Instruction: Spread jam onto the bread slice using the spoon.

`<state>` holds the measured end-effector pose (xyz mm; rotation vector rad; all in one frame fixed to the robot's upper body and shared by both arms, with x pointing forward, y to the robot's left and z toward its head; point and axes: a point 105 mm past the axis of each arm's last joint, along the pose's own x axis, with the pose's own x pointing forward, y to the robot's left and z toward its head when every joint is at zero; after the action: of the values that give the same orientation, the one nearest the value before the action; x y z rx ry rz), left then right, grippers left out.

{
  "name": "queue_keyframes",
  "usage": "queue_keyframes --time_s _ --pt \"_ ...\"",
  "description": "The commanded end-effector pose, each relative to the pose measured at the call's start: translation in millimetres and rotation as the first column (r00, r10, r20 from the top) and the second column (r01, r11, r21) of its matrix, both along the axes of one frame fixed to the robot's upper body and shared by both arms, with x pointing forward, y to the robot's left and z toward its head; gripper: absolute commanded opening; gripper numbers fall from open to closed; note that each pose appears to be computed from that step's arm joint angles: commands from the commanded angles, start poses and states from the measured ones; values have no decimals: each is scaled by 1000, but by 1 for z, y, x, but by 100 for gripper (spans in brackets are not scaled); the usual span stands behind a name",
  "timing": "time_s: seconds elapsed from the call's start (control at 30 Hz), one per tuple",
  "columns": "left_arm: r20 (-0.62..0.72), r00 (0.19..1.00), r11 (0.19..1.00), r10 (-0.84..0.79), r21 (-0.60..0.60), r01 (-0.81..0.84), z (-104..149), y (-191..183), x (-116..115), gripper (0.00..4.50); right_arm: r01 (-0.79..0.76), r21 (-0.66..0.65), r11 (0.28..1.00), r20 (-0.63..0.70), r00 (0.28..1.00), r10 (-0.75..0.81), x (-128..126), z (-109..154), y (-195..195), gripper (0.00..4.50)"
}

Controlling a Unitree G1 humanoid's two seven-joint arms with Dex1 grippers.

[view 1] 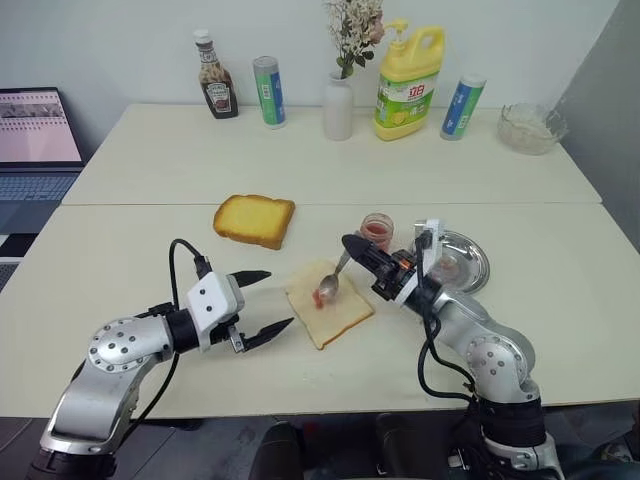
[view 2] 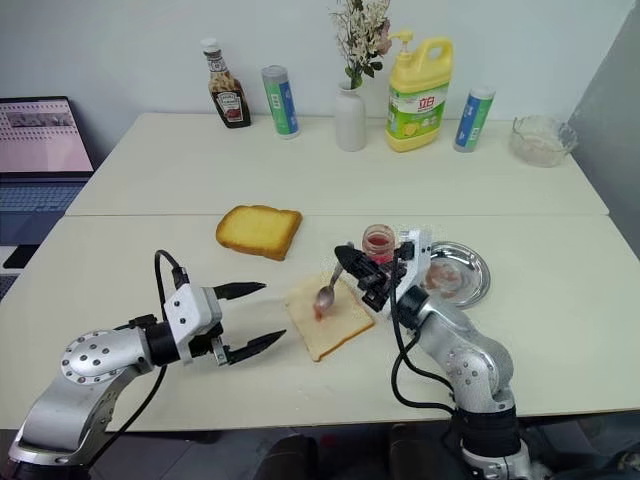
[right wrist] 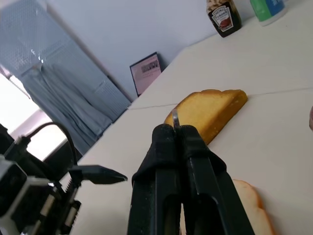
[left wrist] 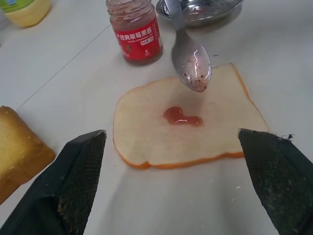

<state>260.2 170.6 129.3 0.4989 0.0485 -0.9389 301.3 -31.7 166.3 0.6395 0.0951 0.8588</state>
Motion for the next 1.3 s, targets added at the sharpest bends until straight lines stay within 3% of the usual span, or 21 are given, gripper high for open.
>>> queue_keyframes --time_s 0.03,0.3,0.73,1.1,1.3 --pt "58 998 1000 15 8 -16 11 5 2 450 8 49 999 -92 996 -3 -1 -3 -3 4" --pt "66 998 1000 10 1 -10 10 3 3 450 116 61 991 -199 975 -102 12 -22 -7 4" --pt "-31 999 996 -37 74 40 -5 22 -10 450 166 125 978 -325 938 -118 31 -42 10 4" --pt "-31 999 996 -29 88 32 -11 25 -17 450 104 34 994 -378 922 -83 9 -66 -16 4" --pt "-38 999 996 -28 87 31 -12 28 -20 450 123 78 989 -387 918 -84 8 -58 -23 4"
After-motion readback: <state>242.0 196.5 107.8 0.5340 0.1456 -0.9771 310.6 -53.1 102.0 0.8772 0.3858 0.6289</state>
